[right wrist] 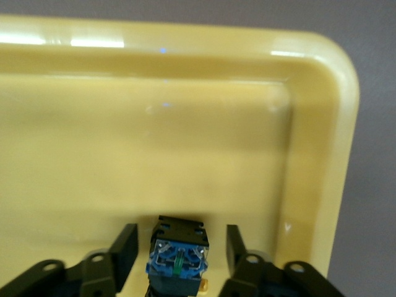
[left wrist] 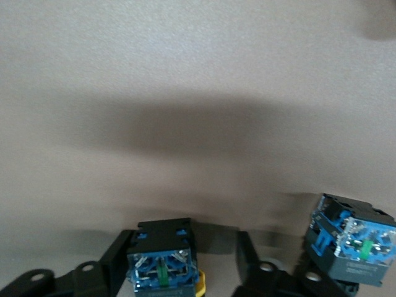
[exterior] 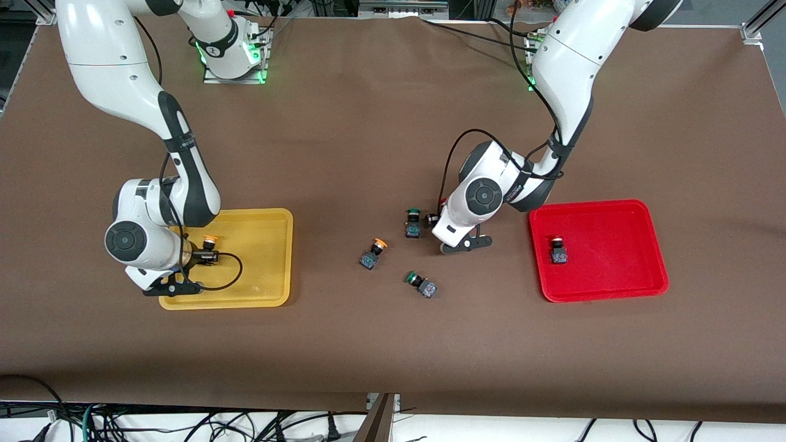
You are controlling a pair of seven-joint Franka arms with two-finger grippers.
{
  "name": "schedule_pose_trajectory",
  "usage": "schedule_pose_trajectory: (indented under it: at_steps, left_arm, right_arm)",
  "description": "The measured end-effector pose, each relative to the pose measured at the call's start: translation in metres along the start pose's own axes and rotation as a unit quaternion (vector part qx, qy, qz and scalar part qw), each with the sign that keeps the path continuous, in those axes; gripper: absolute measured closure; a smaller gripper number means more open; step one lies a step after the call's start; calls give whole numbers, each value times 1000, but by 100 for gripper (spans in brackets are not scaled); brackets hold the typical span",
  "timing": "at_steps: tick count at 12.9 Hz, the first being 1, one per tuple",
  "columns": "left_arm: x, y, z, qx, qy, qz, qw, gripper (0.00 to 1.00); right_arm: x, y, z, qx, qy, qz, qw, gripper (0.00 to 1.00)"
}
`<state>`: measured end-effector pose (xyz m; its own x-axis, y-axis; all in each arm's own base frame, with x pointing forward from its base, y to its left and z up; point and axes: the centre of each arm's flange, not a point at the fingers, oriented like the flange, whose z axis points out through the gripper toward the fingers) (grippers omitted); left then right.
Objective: Place red and yellow buttons in trays
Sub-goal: 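Place the yellow button in the yellow tray while the left gripper reaches another button, then grasp a second red button with the left gripper while the right gripper reaches buttons, then lower the red button into the red tray while the right gripper grasps a yellow button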
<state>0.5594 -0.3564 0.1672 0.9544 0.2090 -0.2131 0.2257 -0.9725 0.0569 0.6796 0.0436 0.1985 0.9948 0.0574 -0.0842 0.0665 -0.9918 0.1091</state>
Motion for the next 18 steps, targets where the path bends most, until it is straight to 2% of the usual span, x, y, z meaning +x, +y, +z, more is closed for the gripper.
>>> schedule_pose_trajectory:
  at_steps: [2,3,5,8,10,12,15,17,18]
  left_arm:
    - [1,-4,-4,3,-2,-4,1000,57]
    - [3,-6,-8,5,-2,-5,1000,59]
    - [12,-17,-30,6,-2,-16,1000,59]
    - [39,-63,-111,5,-2,-22,1000,59]
    - [61,-112,-162,5,-10,-8,1000,59]
    - [94,-181,-190,-3,-16,19,1000,59]
    - [142,-316,-198,-28,-10,69,997,59]
    - [163,-372,-178,-30,4,81,996,59]
    - [170,-381,-161,-29,10,81,996,59]
  right_arm:
    - [10,-15,-23,26,20,8,999,7]
    - [16,-33,-39,50,28,23,998,0]
    - [20,-87,-70,74,33,90,993,0]
    - [7,-204,-83,84,34,192,977,0]
    - [-3,-269,-81,89,36,244,965,0]
    - [-9,-315,-75,91,40,280,955,0]
    - [-16,-365,-60,85,53,307,947,0]
    - [-21,-390,-47,87,57,315,943,0]
    - [-24,-400,-42,89,59,317,942,0]
